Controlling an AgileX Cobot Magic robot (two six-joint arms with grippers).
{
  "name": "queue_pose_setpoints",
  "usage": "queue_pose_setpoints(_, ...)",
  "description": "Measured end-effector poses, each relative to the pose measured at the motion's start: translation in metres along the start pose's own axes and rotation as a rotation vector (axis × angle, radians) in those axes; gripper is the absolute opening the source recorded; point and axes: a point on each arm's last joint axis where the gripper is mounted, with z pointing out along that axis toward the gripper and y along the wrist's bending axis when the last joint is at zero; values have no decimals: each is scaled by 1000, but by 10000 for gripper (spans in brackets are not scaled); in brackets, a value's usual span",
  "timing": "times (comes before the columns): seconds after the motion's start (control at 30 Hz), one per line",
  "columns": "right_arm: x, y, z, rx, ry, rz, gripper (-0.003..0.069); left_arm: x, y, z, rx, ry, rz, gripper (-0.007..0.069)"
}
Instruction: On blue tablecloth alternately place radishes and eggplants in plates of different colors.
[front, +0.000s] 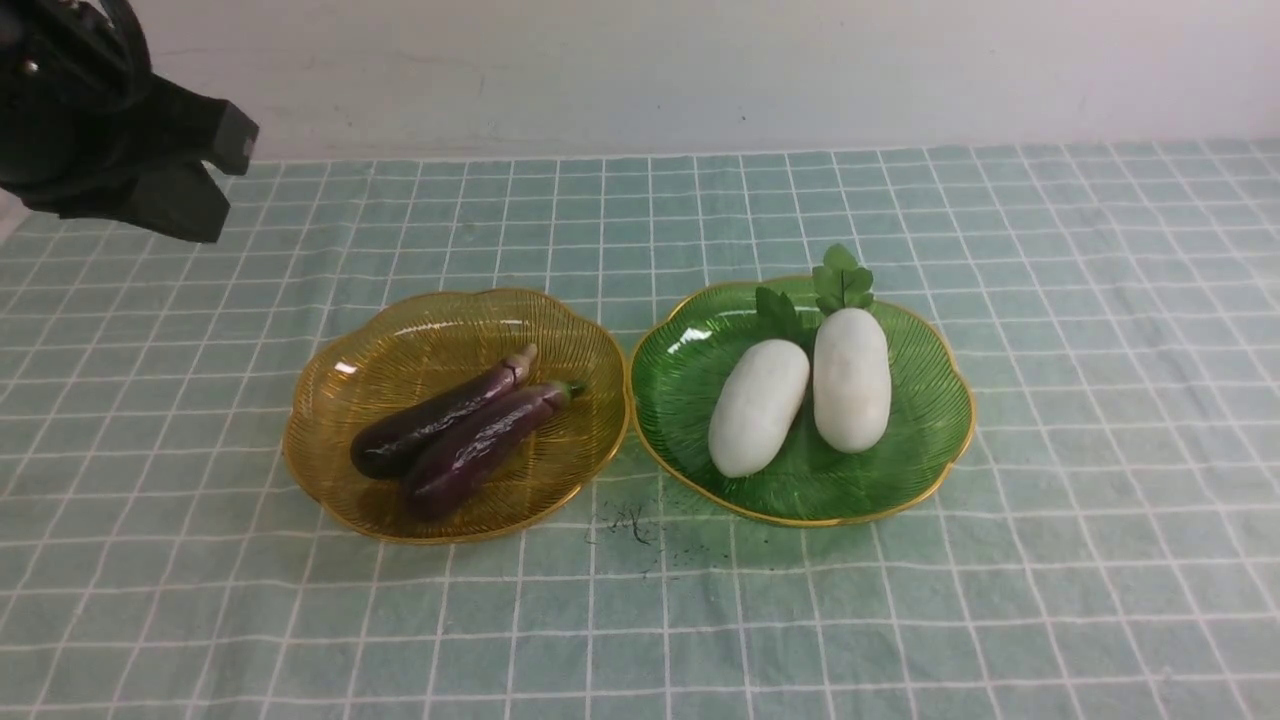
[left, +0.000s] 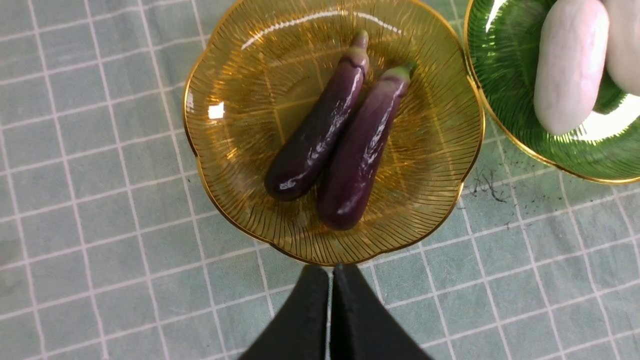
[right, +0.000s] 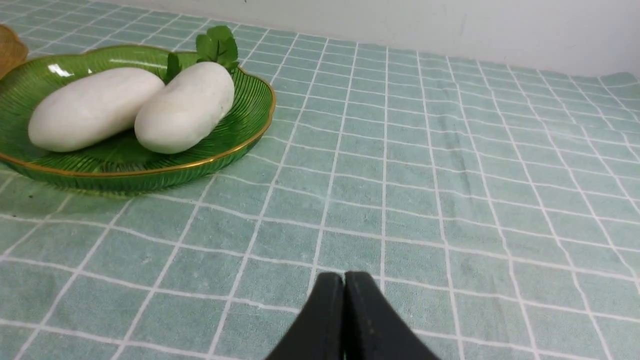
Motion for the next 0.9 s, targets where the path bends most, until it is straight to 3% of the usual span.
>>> queue_pose_setpoints(0.23, 0, 0, 0, 1, 0, 0, -15, 21, -10, -58, -12, -148, 20, -8)
queue_pose_setpoints(0.5, 0, 0, 0, 1, 0, 0, -15, 83, -19, -88, -15, -194, 18, -8)
queue_pose_setpoints(0.53, 0, 0, 0, 1, 1, 0, -15, 104, -21, -86, -14, -188, 9, -8)
queue_pose_setpoints(0.73, 0, 0, 0, 1, 1, 0, -15, 182, -27, -81, -28, -472, -2, -8)
queue_pose_setpoints(0.9, 0, 0, 0, 1, 1, 0, -15, 215, -26, -63, -23, -795, -44, -8)
